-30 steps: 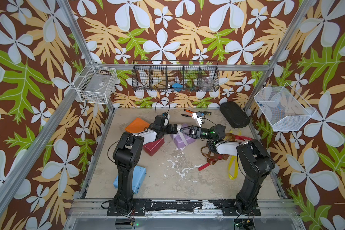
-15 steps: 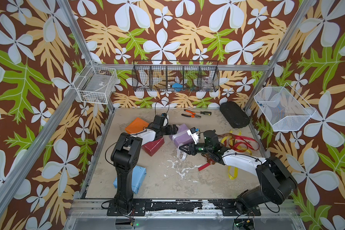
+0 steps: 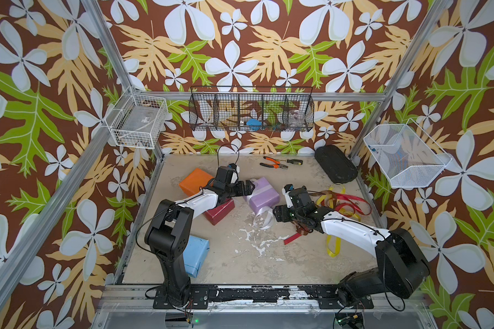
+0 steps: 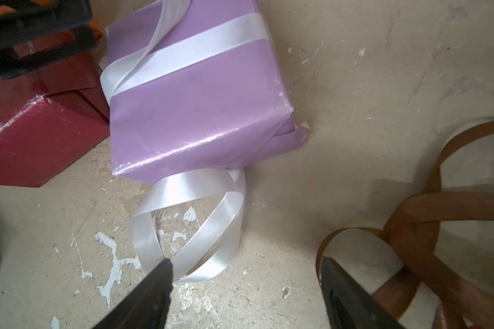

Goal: Untie the ribbon bows on the gift boxes
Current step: Untie the ribbon from the gift box.

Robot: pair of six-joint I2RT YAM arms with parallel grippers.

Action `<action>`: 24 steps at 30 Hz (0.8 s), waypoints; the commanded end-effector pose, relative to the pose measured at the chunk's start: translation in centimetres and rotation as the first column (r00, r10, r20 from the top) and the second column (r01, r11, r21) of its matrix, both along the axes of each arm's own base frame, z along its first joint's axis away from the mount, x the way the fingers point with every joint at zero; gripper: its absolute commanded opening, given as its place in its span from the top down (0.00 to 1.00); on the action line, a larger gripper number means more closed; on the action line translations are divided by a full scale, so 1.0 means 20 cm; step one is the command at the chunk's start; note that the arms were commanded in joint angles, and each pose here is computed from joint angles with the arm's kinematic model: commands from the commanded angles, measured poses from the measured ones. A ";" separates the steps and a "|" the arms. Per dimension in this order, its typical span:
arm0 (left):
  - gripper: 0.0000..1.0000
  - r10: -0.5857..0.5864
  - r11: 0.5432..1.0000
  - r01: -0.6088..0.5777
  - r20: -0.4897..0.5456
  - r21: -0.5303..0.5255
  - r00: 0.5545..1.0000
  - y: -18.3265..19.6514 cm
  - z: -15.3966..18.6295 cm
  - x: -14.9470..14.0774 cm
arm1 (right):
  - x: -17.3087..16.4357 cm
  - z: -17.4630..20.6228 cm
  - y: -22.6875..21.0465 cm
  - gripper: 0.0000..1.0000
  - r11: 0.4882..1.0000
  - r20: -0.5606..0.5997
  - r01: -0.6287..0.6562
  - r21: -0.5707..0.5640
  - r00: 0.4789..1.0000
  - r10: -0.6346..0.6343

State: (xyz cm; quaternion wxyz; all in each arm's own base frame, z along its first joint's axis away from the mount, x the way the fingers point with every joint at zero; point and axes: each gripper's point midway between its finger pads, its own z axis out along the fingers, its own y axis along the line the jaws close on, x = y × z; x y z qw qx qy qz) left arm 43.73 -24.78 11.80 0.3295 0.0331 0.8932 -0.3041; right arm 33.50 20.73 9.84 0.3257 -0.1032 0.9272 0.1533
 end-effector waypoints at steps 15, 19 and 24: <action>0.39 0.005 0.982 -0.011 0.032 0.187 0.999 -0.03 -0.15 0.01 | -0.05 -0.13 0.11 0.19 0.993 -0.100 -0.103 0.057 0.989 0.109; 0.60 -0.004 0.985 -0.005 0.052 0.173 0.999 -0.04 -0.09 0.00 | -0.06 -0.15 0.12 0.19 0.993 -0.107 -0.106 0.060 0.988 0.112; 0.65 -0.003 0.986 -0.014 0.103 0.165 0.995 -0.04 0.05 0.03 | -0.04 -0.16 0.14 0.19 0.992 -0.113 -0.109 0.068 0.987 0.116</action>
